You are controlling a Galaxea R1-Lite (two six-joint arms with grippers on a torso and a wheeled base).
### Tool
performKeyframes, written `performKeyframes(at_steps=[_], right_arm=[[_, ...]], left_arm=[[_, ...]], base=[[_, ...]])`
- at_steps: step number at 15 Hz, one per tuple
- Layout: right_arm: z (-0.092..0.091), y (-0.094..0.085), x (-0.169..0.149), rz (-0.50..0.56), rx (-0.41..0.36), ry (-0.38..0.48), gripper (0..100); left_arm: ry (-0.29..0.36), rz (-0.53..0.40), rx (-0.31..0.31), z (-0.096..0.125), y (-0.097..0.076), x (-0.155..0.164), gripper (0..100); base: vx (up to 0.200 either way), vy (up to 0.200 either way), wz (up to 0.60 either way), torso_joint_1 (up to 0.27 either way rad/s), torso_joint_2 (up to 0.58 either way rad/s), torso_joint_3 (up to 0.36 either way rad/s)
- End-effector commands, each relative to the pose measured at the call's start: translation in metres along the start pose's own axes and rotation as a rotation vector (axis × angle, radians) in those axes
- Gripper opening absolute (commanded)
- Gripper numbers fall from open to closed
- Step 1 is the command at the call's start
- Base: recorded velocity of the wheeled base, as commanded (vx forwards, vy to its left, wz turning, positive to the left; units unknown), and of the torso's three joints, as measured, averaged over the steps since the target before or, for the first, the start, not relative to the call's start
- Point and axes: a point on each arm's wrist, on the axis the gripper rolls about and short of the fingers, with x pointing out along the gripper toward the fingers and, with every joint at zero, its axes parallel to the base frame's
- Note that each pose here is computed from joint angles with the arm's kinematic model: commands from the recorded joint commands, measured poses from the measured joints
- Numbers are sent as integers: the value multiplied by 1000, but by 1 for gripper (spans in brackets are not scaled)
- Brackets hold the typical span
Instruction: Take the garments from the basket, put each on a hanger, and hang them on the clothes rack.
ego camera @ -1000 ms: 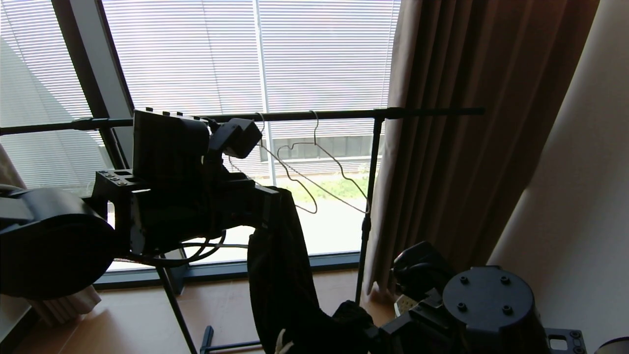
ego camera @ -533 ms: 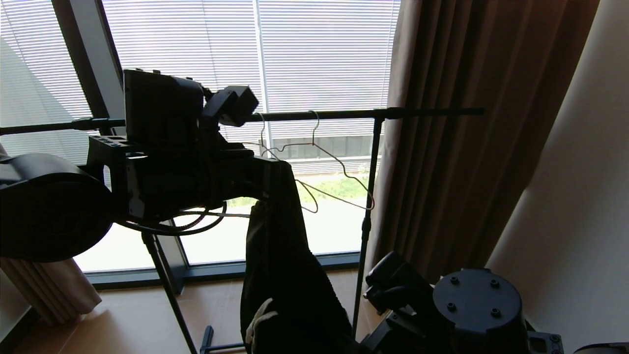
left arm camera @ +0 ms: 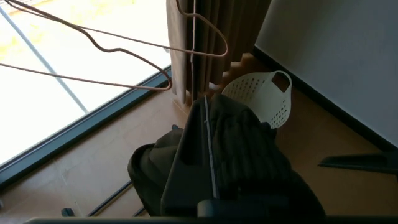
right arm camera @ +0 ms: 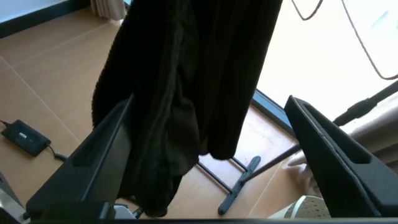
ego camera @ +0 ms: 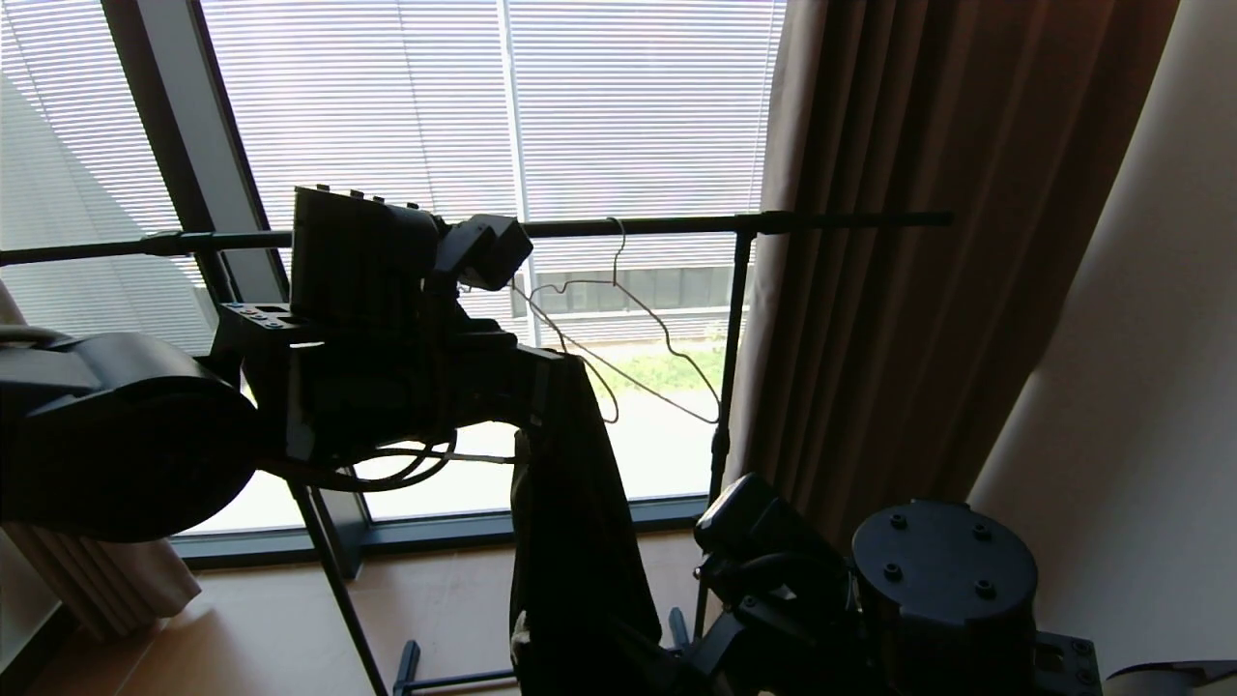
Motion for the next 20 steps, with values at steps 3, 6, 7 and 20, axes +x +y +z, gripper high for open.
performKeyframes(at_steps=[3, 6, 7, 20], right_arm=[[-10, 7, 29, 0, -10, 53, 100], [-17, -2, 34, -27, 18, 80, 0], [-15, -5, 34, -39, 35, 72, 0], [45, -95, 36, -309, 271, -75, 0]], left_arm=[[-22, -13, 4, 4, -5, -10, 0], [-15, -15, 1, -2, -5, -20, 0], [-10, -19, 3, -4, -5, -23, 0], [142, -120, 53, -66, -9, -40, 100]], base=[[0, 0, 0, 0, 0, 0], [0, 0, 0, 0, 0, 0], [0, 0, 0, 0, 0, 0], [0, 0, 0, 0, 0, 0]])
